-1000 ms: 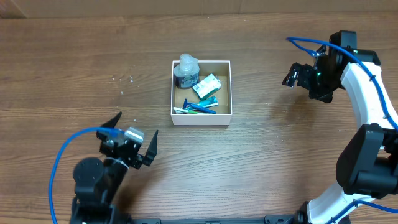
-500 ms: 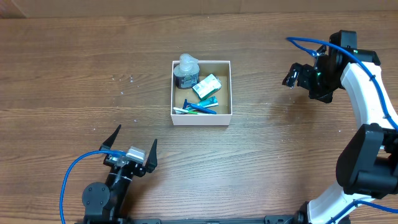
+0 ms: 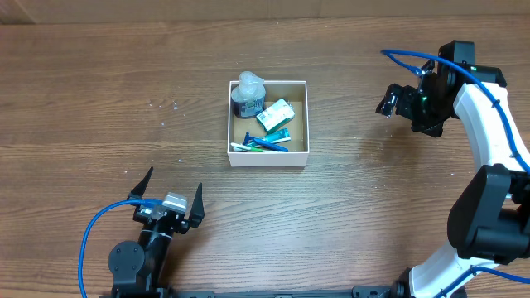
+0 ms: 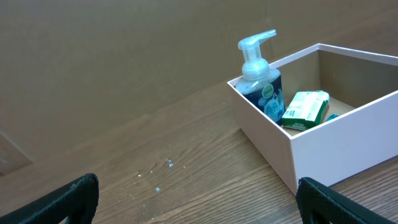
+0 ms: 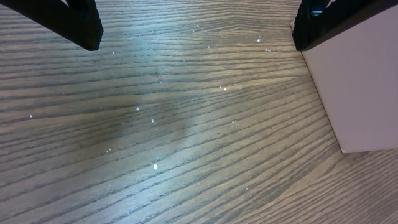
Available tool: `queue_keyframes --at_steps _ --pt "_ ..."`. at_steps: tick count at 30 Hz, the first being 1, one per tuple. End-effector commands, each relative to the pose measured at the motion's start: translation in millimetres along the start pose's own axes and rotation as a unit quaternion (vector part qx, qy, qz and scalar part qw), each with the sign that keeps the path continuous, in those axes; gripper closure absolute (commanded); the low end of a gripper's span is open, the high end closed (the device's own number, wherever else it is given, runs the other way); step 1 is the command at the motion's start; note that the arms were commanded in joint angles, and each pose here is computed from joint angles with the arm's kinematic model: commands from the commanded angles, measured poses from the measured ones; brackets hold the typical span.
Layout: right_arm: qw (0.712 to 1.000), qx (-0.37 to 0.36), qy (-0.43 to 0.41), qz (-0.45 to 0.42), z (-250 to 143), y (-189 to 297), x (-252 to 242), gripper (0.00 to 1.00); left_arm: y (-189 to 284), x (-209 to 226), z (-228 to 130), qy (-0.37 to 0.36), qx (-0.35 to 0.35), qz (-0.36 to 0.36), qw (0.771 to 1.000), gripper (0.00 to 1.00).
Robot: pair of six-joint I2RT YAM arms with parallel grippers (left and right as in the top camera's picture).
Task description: Pack container
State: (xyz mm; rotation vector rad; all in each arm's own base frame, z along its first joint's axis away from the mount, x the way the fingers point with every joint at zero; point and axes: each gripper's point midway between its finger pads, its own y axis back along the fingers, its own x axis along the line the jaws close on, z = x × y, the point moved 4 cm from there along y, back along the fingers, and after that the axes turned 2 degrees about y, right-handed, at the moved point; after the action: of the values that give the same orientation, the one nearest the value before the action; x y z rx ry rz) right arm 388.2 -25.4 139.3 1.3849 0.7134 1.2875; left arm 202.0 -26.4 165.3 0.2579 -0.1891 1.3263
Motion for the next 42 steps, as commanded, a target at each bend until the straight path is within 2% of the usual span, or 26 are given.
queue_keyframes --at_steps 1,8,10,13,18,24,29,33,38,41,42 --pt "1.0 -0.011 0.006 0.006 3.4 6.3 3.5 0.0 0.1 2.2 -1.8 0.004 -0.002 0.008 1.0 0.0" --pt "1.0 -0.012 0.008 0.006 3.1 7.3 5.6 0.0 0.0 2.2 -1.9 0.004 -0.002 0.008 1.0 0.0" --pt "0.999 -0.036 0.024 0.012 2.1 25.6 17.6 0.0 0.0 2.2 -1.9 0.004 -0.002 0.008 1.0 0.0" --pt "0.991 -0.114 0.064 0.028 -6.8 85.3 46.3 0.0 0.0 2.2 -1.9 0.004 -0.002 0.008 1.0 0.0" --pt "0.953 -0.273 0.117 0.058 -51.4 202.2 76.3 0.0 0.0 2.2 -1.9 0.004 -0.002 0.008 1.0 0.0" --pt "0.887 -0.425 0.161 0.084 -134.0 301.5 88.2 0.0 0.0 2.2 -1.9 0.004 -0.002 0.008 1.0 0.0" --pt "0.846 -0.492 0.182 0.097 -200.3 338.7 86.2 0.0 0.0 2.2 -1.9 0.004 -0.002 0.008 1.0 0.0" --pt "0.793 -0.564 0.203 0.11 -239.2 367.0 86.2 0.0 0.0 2.2 -1.9 0.004 -0.002 0.009 1.0 0.0" --pt "0.698 -0.655 0.247 0.147 -251.0 370.7 91.2 0.0 0.0 2.2 -1.9 0.004 -0.002 0.008 1.0 0.0" --pt "0.62 -0.705 0.292 0.183 -246.8 342.6 94.7 0.0 0.0 2.2 -1.9 0.004 -0.002 0.008 1.0 0.0" --pt "0.606 -0.711 0.302 0.189 -244.1 332.9 95.0 0.0 0.0 2.2 -1.9 0.004 -0.002 0.008 1.0 0.0"
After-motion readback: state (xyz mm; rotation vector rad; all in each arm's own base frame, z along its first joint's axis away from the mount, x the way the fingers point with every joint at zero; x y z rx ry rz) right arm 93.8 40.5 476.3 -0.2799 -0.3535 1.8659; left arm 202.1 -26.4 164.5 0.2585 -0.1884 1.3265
